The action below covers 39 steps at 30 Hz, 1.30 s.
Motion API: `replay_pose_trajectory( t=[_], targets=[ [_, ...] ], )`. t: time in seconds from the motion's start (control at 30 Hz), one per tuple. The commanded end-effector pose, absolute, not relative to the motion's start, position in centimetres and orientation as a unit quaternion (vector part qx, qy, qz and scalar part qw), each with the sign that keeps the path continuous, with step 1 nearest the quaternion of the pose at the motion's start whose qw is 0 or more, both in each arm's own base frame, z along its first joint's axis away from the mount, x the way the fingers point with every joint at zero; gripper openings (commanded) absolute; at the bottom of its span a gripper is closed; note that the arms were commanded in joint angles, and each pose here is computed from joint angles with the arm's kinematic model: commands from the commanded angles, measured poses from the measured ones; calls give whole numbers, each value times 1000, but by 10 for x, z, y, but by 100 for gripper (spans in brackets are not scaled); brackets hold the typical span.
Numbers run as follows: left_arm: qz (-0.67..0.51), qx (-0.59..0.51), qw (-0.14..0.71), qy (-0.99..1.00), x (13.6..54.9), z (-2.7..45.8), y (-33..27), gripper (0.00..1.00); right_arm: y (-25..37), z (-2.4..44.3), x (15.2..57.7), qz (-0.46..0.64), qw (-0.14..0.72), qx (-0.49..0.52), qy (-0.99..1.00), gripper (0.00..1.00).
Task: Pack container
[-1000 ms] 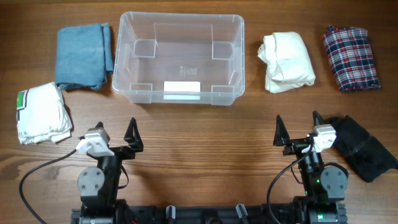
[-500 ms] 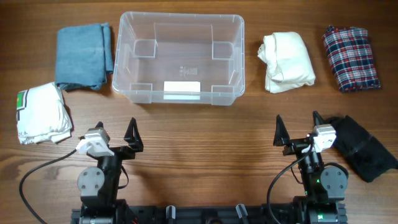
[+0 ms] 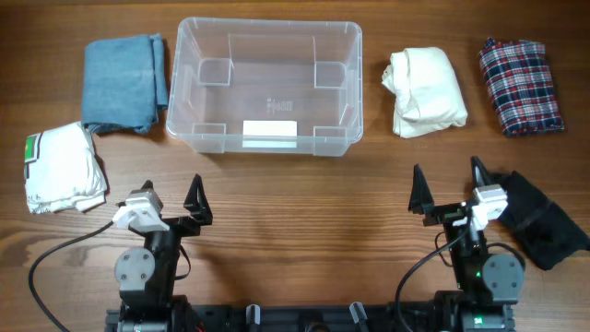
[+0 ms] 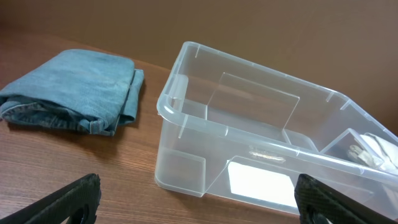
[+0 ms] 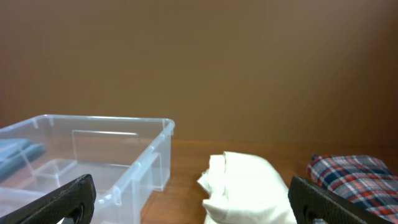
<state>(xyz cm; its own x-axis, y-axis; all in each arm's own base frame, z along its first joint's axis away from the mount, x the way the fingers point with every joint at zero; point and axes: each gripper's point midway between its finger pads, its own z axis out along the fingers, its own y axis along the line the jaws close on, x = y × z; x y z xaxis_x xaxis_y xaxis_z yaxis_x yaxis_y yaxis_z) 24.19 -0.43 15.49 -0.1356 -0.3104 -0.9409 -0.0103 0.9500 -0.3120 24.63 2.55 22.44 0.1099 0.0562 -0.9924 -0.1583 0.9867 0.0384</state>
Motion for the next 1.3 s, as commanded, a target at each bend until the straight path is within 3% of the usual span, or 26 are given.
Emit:
replay_pose_trajectory(
  t=[0.0, 0.2, 0.33, 0.47, 0.67, 0.77, 0.97, 1.27],
  targets=[
    [-114, -105, 650, 744, 242, 154, -5, 100, 35, 290, 260, 89, 745, -65, 658, 100],
    [-114, -105, 650, 744, 242, 154, -5, 100, 58, 354, 365, 146, 652, -108, 736, 100],
    [-114, -105, 650, 744, 242, 154, -5, 100, 72, 337, 443, 133, 568, -207, 785, 100],
    [-114, -105, 650, 744, 242, 154, -5, 100, 69, 285, 476, 141, 508, -206, 825, 100],
    [-114, -105, 650, 744, 242, 154, -5, 100, 6, 234, 497, 113, 464, -115, 871, 100],
    [-114, -105, 650, 744, 242, 154, -5, 100, -46, 177, 494, 111, 403, -67, 906, 100],
    [-114, -105, 650, 744, 242, 154, -5, 100, -55, 92, 486, 169, 329, -94, 924, 95],
    [-114, -105, 650, 744, 242, 154, -5, 100, -77, 44, 494, 174, 325, -93, 925, 95]
  ],
)
